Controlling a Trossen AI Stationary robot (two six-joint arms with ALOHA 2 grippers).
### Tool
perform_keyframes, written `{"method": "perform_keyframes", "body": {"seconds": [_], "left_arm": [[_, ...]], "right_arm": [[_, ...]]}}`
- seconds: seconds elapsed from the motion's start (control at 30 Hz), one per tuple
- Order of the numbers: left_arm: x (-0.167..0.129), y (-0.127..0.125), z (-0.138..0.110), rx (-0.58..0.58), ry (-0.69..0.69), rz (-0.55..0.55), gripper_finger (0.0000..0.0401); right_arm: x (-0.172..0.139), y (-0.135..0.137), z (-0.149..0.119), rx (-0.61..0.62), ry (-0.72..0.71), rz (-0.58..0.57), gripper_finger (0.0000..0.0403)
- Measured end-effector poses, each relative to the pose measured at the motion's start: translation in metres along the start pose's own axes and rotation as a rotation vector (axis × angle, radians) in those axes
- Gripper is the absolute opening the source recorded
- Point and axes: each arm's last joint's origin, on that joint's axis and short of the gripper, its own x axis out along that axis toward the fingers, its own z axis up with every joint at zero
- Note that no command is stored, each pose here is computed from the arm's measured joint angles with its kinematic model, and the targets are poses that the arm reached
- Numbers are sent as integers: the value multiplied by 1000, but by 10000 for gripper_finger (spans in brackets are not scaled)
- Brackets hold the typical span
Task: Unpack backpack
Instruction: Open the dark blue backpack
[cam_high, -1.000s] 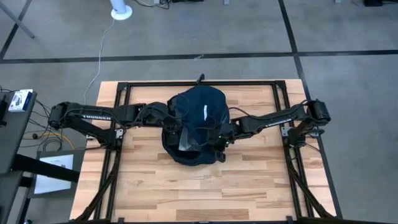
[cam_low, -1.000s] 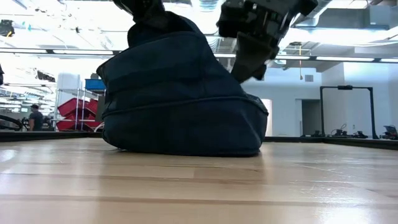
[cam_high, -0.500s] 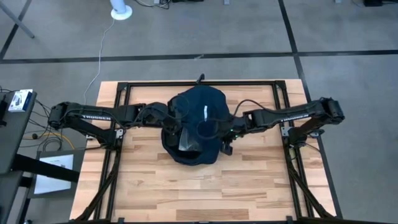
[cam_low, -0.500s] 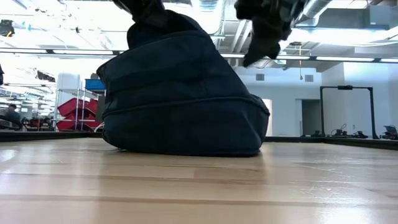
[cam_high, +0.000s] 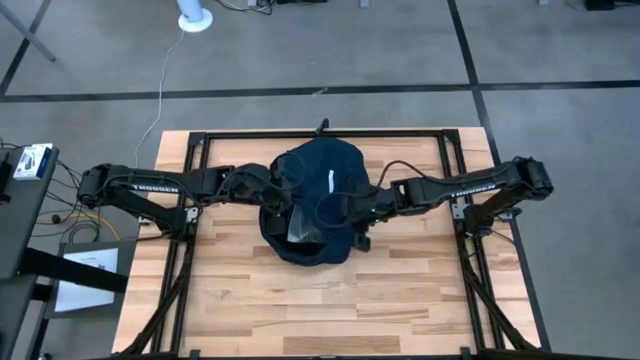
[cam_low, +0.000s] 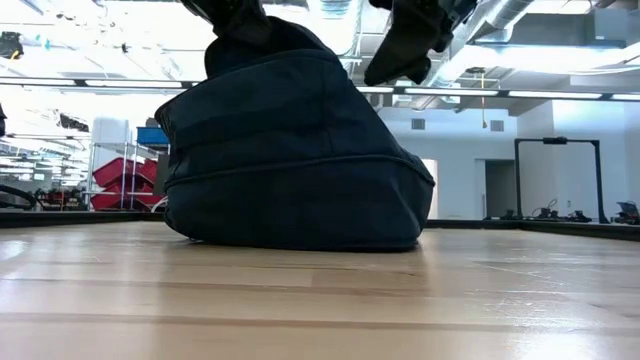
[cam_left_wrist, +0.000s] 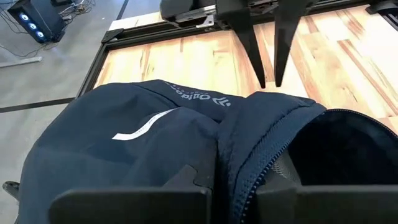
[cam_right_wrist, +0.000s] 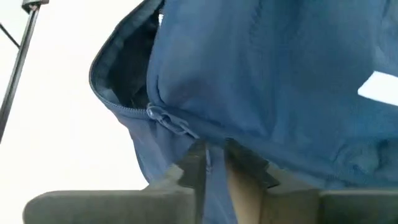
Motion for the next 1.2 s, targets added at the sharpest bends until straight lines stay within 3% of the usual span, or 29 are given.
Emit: {"method": "perform_keyframes", "body": {"seconds": [0.3,0.57,0.77,0.9,1.07,1.2], "left_arm": [[0,0,3,-2,-37,-7,0],[0,1,5,-3,-51,-5,0],[0,0,5,-4,-50,-9,0],[0,0,3,-6,-37,-12,0],[0,-1,2,-11,-22,-15,0],[0,-1,2,-7,-28,-45,0]], "right_arm": [[0,0,1,-19,-6,2,129],[8,5,-1,-21,1,41,139],[39,8,-9,-44,56,36,138],[43,9,-11,-47,71,36,112],[33,9,-10,-61,76,30,14],[19,7,-11,-54,94,-20,5]]}}
